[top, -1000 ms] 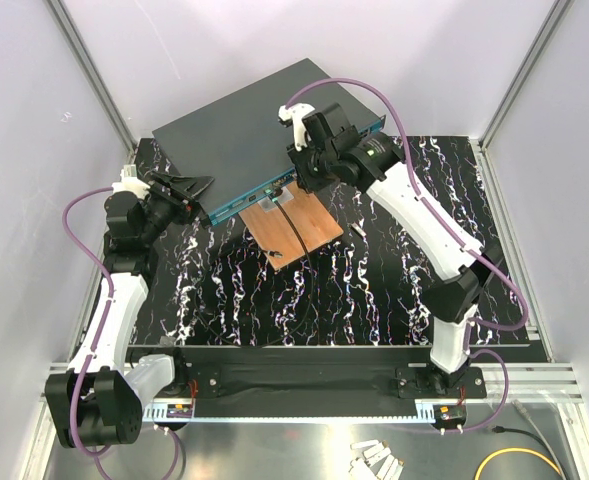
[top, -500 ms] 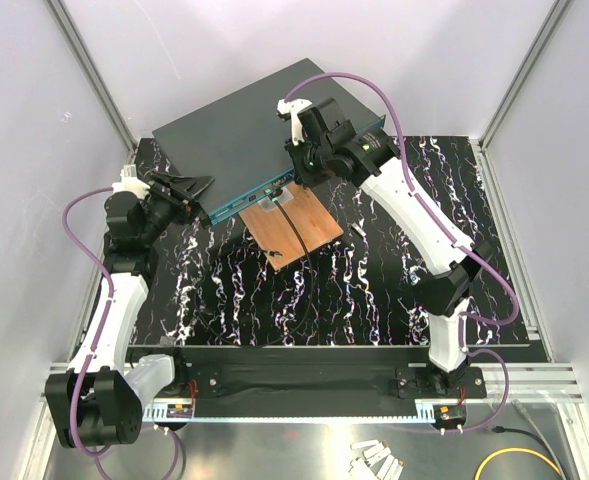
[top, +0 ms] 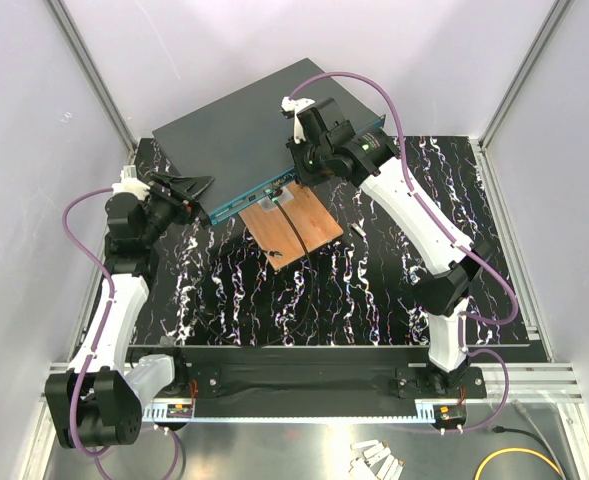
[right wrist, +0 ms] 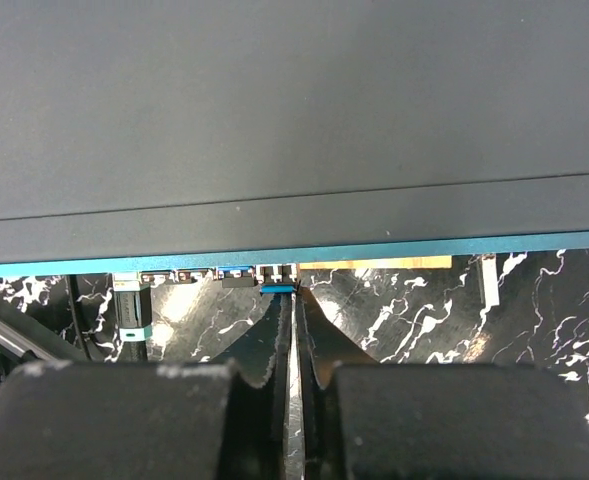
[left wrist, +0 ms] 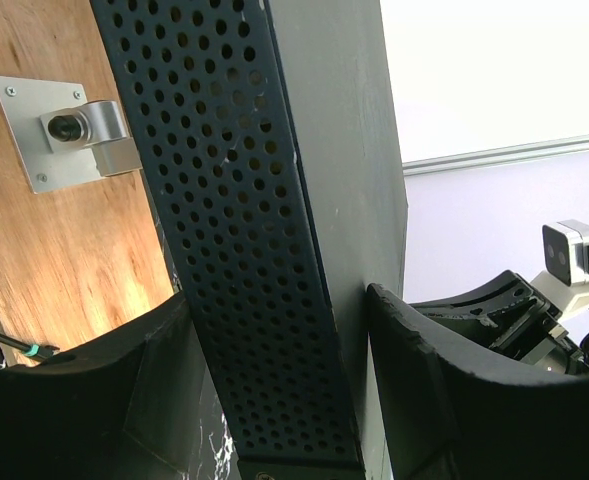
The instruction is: Insert the plug into the switch port
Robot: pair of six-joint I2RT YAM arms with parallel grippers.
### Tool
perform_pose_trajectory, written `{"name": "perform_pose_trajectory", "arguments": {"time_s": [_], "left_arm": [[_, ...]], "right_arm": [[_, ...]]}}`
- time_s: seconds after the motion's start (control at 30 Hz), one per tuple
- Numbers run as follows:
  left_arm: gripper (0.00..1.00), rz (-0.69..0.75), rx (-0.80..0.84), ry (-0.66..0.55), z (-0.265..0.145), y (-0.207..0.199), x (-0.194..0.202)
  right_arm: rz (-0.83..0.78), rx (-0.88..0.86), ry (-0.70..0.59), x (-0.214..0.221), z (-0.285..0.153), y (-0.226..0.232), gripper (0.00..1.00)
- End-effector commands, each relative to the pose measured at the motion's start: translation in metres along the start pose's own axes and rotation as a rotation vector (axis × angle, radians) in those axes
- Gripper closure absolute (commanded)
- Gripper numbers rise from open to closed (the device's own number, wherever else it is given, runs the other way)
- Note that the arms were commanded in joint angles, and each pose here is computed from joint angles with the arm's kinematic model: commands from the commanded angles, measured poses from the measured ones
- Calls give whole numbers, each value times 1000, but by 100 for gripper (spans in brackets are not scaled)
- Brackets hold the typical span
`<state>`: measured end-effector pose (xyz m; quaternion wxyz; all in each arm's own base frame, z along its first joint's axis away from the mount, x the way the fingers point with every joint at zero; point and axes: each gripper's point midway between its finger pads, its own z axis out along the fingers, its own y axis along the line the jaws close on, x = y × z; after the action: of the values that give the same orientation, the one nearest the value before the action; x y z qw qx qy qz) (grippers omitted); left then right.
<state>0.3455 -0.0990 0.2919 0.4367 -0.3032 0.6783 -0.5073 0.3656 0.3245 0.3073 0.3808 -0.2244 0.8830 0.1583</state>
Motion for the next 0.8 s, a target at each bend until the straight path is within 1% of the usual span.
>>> {"name": "perform_pose_trajectory", "arguments": {"time_s": [0.0,0.2,0.4,0.77], "left_arm": [[62,54,34,176,-2,0,45],[63,50,29,186,-1,3,48],[63,49,17,187,0,7,48],[64,48,12,193,-1,11,52]], "right_arm": [[69,-15,-235,-62,12,8,94],[106,-30,-272,-72,14,12,94],[148,8,-321,-83,15,5,95],[144,24,-375,-97,23,3,96]]}}
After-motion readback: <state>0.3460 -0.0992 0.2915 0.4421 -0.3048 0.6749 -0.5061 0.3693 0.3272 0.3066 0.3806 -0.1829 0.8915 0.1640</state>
